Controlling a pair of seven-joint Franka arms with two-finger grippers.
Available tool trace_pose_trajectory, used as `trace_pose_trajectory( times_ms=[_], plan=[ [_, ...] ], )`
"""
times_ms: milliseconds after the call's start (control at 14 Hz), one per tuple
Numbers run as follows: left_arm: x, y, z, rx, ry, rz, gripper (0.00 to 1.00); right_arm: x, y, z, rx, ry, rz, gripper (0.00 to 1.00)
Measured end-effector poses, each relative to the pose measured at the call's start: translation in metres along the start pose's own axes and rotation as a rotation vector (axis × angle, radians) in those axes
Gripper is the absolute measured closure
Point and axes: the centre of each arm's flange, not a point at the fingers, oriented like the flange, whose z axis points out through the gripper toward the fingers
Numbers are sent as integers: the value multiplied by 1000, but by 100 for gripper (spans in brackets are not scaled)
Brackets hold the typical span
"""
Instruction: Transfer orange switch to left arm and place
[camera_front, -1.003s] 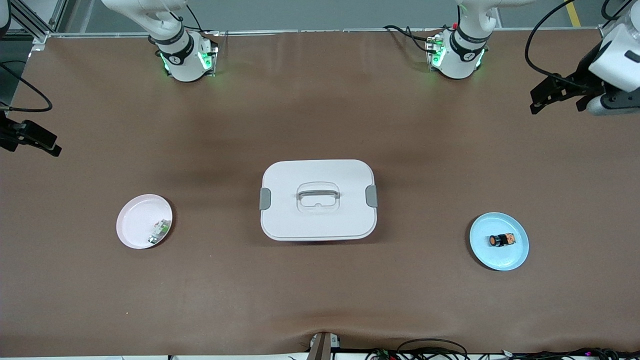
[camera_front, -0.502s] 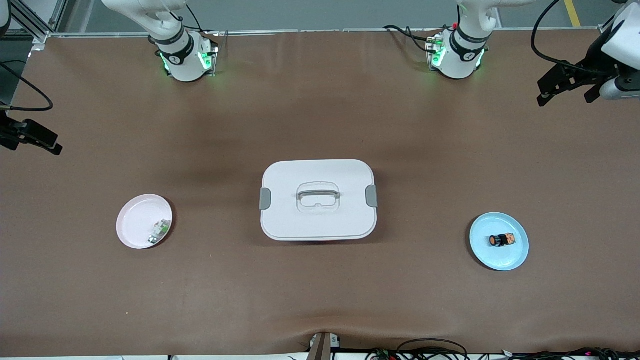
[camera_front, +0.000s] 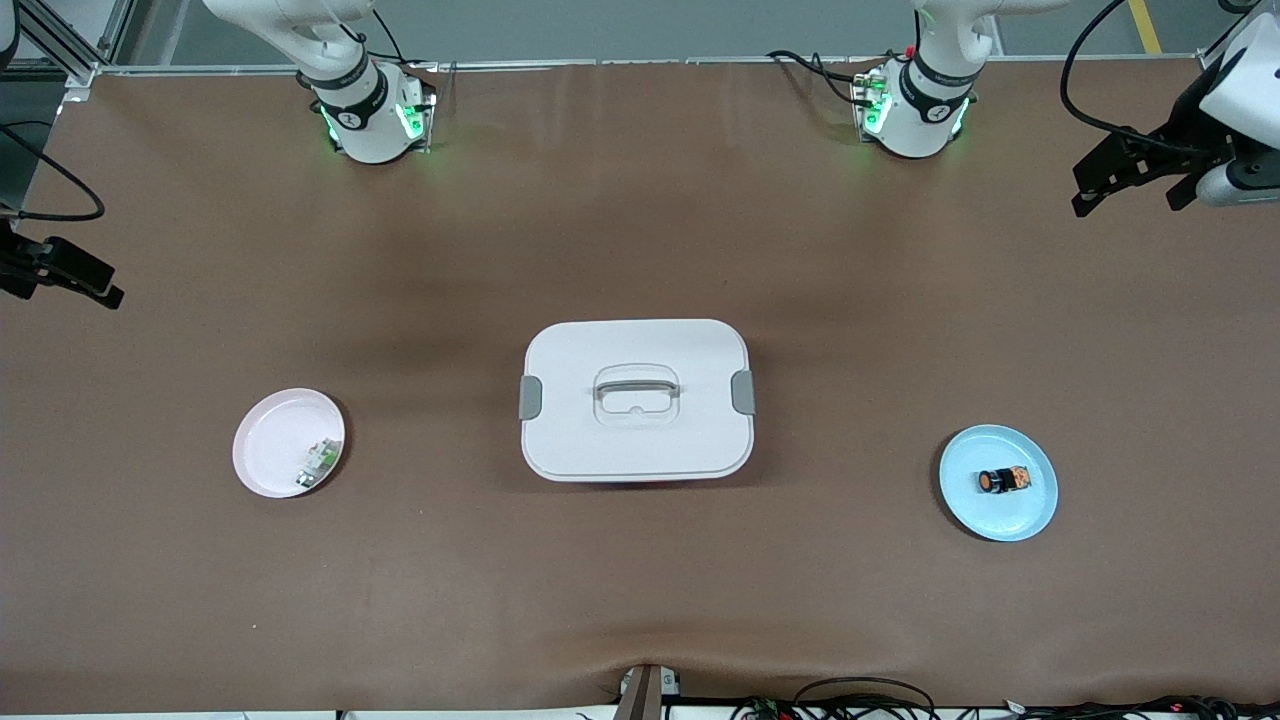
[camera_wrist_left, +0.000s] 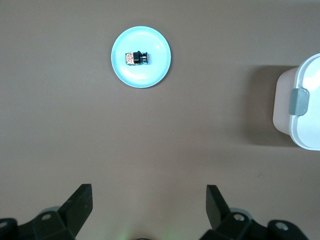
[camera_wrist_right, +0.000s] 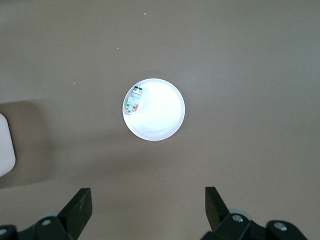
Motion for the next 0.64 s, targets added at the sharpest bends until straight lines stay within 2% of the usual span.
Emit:
trace_pose_trajectory(
  times_ms=[645],
  plan=[
    [-4,-6,-6,3,-24,-11,0,0,0,-3,0,7,-1,0]
  ],
)
